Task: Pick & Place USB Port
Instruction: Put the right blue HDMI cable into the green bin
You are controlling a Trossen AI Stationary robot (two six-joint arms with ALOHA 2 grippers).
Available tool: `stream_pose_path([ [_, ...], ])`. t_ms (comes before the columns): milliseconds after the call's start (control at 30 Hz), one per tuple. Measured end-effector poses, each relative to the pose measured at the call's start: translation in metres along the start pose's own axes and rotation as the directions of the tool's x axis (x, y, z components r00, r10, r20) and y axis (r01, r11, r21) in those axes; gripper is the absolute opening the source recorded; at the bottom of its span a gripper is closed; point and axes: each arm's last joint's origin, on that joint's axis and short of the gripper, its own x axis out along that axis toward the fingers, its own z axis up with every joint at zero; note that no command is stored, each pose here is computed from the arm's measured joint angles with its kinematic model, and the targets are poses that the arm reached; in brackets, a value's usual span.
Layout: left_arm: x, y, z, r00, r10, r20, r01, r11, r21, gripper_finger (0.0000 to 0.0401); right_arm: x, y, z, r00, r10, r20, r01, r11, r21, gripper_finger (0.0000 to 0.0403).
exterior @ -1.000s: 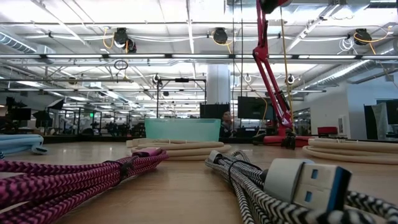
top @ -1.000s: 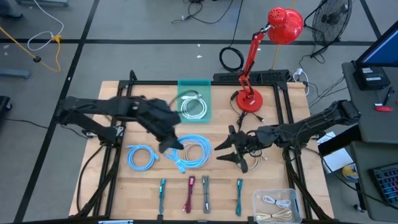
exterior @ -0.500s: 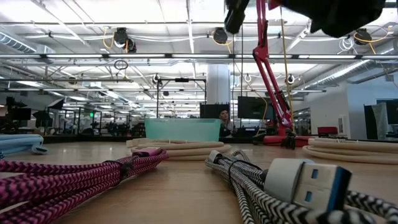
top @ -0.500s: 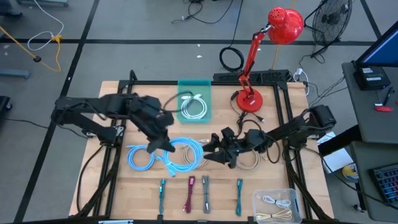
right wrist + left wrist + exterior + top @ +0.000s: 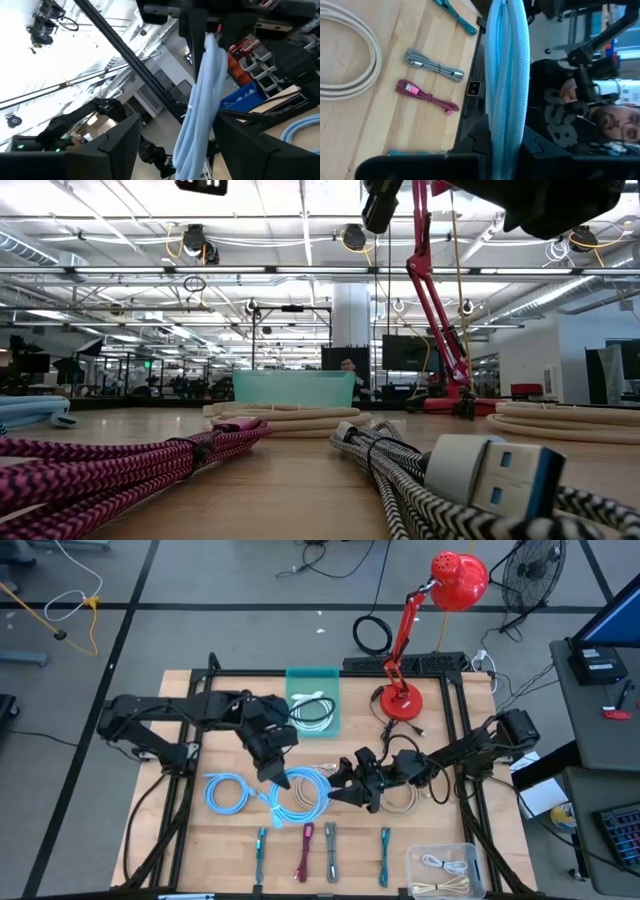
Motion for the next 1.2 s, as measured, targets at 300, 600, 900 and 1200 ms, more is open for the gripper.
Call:
stream_pose_path([
  [300,-0.001,0.01,0.011,1.0,-0.026,-0.002,0.026,1.0,-0.004,0.0032,0.0,-0.006,0.0,0.999,-0.053,-0.004,0.053,0.999,0.009,0.022],
  [600,0.013,0.022,0.019,0.999,-0.026,-0.045,0.026,1.0,0.007,0.0032,0.0,-0.011,0.0,0.996,-0.089,-0.021,0.089,0.996,0.013,0.0144],
  [900,-0.001,0.023,0.024,1.0,-0.018,0.024,0.017,0.998,0.054,0.0052,-0.001,-0.012,0.001,0.994,-0.104,-0.01,0.104,0.994,-0.023,0.0015],
  [1200,-0.068,0.006,0.006,0.978,-0.133,0.16,0.108,0.982,0.157,0.0124,0.0,-0.01,0.0,0.997,-0.077,-0.031,0.077,0.997,-0.006,0.001],
])
